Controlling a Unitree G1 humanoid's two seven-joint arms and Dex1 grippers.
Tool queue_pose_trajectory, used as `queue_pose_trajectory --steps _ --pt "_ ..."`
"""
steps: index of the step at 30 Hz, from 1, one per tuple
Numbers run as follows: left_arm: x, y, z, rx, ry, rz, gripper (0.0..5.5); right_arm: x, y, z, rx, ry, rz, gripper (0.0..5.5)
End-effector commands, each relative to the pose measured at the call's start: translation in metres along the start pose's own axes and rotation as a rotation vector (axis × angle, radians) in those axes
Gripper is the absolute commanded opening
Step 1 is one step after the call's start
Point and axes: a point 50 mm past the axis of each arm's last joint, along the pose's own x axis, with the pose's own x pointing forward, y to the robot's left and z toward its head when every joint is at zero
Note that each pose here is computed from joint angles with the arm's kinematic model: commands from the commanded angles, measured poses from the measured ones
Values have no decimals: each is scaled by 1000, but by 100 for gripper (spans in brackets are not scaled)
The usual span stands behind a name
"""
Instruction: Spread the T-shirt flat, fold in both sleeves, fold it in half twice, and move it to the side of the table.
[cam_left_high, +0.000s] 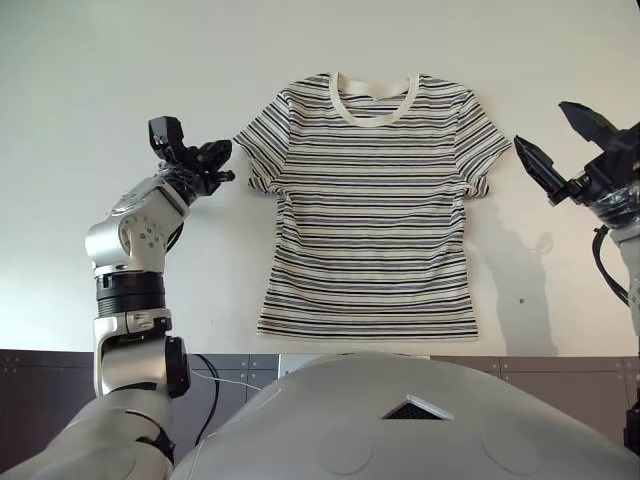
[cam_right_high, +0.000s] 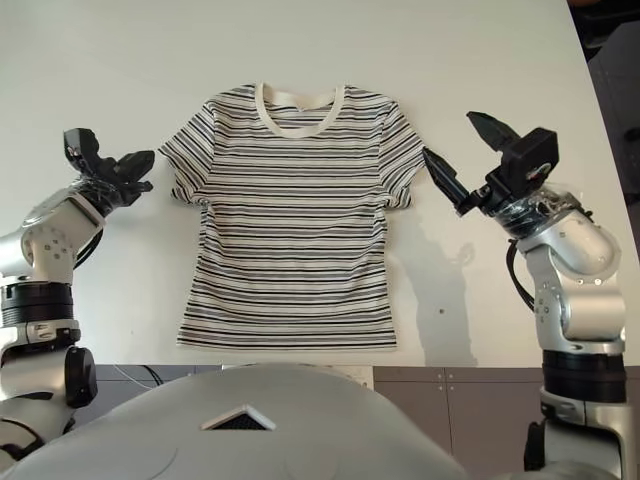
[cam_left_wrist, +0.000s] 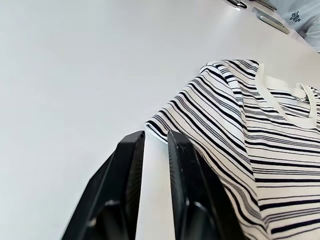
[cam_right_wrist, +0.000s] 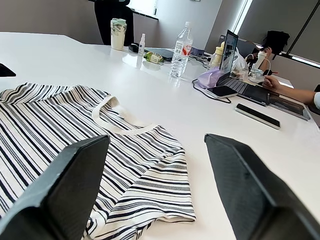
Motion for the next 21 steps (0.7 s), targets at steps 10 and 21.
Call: queue_pose_trajectory --steps 10,21 --pt "22 -2 -14 -194 10 6 173 11 3 0 -27 -13 32 353" --pt "27 -4 -12 -232 -7 -19 54 16 7 -5 -37 -10 27 353"
